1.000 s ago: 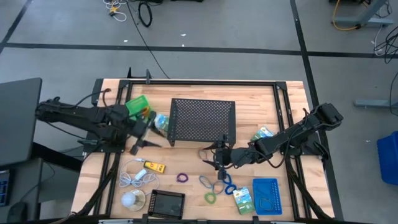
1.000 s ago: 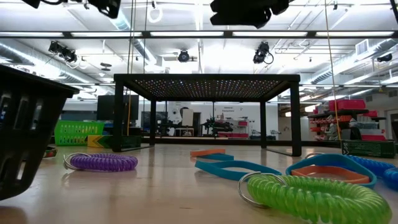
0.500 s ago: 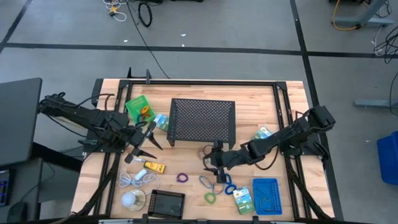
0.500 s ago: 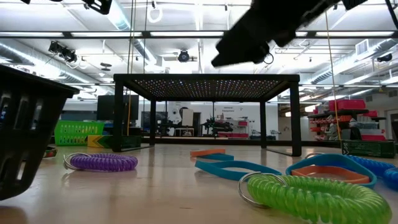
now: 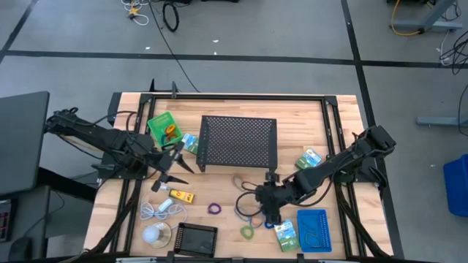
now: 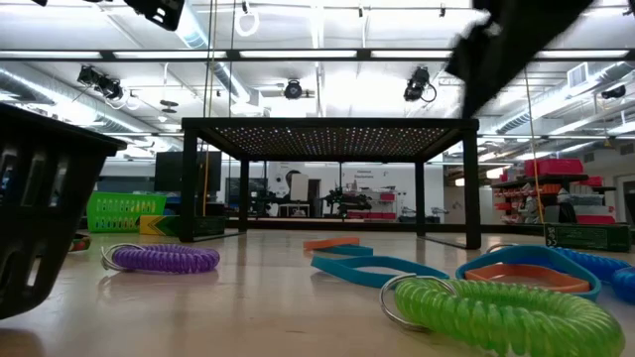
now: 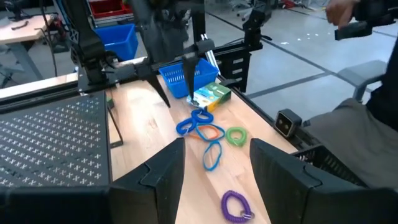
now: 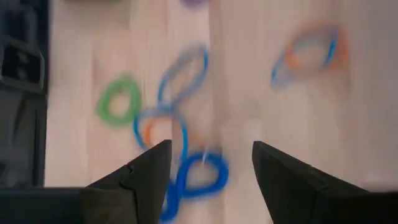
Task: Pick & Place Office Desk Supplies
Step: Put the blue spring keychain into the green bin
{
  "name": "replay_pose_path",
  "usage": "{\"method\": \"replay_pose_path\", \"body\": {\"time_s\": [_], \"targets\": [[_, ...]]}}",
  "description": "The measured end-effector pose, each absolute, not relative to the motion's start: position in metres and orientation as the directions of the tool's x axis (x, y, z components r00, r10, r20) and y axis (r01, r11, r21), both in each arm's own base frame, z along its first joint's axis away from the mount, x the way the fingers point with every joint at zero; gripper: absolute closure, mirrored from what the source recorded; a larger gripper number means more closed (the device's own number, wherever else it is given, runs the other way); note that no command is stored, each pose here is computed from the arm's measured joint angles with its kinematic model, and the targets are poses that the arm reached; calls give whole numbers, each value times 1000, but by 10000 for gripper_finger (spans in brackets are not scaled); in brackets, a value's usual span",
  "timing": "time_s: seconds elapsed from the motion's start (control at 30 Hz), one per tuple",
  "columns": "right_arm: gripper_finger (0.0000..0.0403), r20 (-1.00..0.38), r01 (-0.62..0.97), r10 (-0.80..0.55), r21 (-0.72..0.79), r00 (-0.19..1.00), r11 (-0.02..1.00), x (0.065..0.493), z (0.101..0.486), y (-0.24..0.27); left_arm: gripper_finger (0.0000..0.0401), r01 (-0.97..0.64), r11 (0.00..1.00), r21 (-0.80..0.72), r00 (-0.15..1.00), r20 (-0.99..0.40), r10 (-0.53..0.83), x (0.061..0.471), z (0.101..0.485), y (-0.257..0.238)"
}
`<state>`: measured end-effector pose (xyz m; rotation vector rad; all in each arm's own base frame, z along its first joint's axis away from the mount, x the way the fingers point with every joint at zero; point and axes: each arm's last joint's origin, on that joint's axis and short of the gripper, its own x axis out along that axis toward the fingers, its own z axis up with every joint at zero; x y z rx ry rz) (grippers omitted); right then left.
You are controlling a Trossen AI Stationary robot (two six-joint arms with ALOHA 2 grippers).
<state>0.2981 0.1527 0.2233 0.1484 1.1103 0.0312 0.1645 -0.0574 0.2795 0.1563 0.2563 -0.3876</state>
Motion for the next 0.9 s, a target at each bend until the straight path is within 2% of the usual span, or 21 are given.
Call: {"method": "replay_pose_path", "body": {"time_s": [0.27, 0.43, 0.73, 0.9], "targets": [[170, -949, 119, 138, 178, 283, 977, 296, 193, 166, 213, 385, 913, 134, 900, -274, -340, 171, 278, -59], [174, -952, 142, 132, 176, 275, 974, 301, 181, 170, 213, 379, 914, 148, 903, -276, -330, 171, 277, -59], [225, -939, 133, 176, 223, 297, 966, 301, 179, 180, 213, 381, 911, 157, 903, -277, -330, 171, 277, -59], [235, -935, 123, 200, 244, 295, 962, 303, 172, 188, 213, 381, 911, 156, 902, -277, -330, 171, 277, -59]]}}
